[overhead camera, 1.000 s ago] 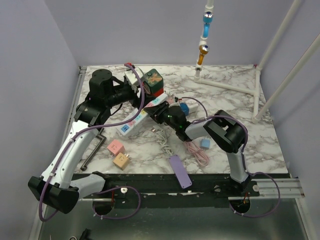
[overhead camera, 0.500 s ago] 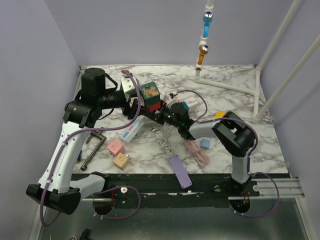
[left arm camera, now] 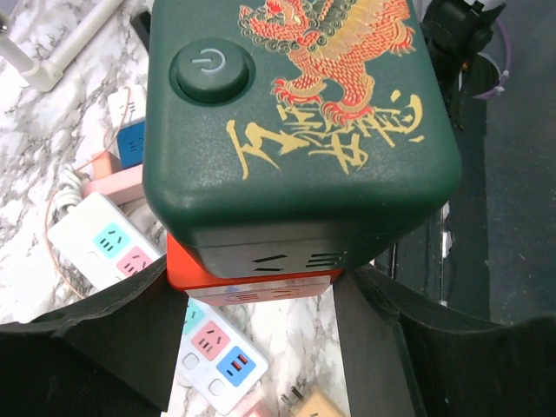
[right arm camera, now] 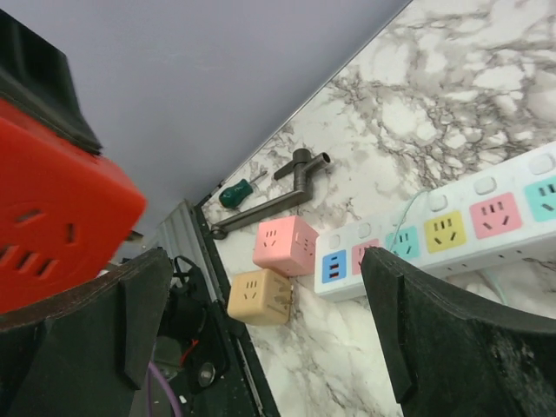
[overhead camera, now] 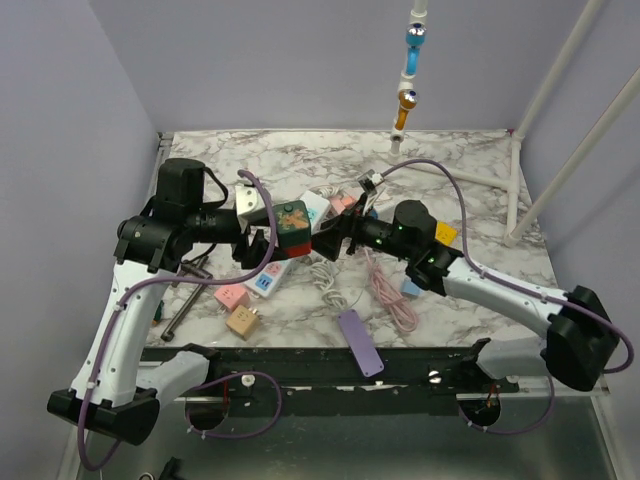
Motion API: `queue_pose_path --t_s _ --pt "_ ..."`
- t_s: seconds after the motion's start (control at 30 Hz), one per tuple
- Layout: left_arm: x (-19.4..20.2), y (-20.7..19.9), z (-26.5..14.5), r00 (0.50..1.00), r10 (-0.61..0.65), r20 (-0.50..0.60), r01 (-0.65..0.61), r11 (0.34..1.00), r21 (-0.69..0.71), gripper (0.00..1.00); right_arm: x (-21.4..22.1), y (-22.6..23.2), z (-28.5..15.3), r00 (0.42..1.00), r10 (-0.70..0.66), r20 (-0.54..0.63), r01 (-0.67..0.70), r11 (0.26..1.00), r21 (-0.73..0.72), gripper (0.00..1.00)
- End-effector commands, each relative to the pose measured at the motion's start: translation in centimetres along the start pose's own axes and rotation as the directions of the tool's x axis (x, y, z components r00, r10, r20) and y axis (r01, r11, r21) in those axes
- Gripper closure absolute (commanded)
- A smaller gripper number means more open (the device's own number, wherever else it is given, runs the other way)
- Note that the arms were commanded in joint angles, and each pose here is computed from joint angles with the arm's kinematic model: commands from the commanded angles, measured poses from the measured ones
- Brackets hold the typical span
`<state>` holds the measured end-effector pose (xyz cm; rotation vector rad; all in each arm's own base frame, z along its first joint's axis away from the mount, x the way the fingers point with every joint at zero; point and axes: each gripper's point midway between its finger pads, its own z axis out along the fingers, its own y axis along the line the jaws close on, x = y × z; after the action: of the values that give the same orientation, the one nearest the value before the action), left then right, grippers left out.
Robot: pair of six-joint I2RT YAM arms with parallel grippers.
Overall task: Pull the plug off the socket
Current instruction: Remove the plug from the socket.
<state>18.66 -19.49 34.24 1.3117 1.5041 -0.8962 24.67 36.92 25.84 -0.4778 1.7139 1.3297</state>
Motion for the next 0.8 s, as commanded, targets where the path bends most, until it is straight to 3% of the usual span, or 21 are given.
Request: queue_pose_path --t_s 0.0,0.27,0.53,0.77 --pt "0.1 -2.4 -0.5 0.999 0.024 0.038 -0.027 0.998 0.062 1.00 0.0 -1.5 -3.1 0.991 -0.121 -0.052 0.128 0.981 0.146 0.00" --pt "1.3 -4.7 -0.9 1.000 0.008 0.023 -0.011 0.992 0.127 1.00 -4.8 2.6 -6.8 0.971 -0.237 0.045 0.231 0.968 0.102 0.00" --pt "3.0 -6.2 -0.7 0.999 -0.047 -0.011 0.049 0.978 0.205 1.00 -4.8 10.3 -8.4 0.933 -0.355 0.050 0.355 0.893 -0.277 0.00" --pt "3.6 -6.9 -0.6 0.999 -0.043 -0.009 0.044 0.970 0.238 1.00 -5.1 13.4 -8.2 0.923 -0.377 0.084 0.372 0.810 -0.454 0.00"
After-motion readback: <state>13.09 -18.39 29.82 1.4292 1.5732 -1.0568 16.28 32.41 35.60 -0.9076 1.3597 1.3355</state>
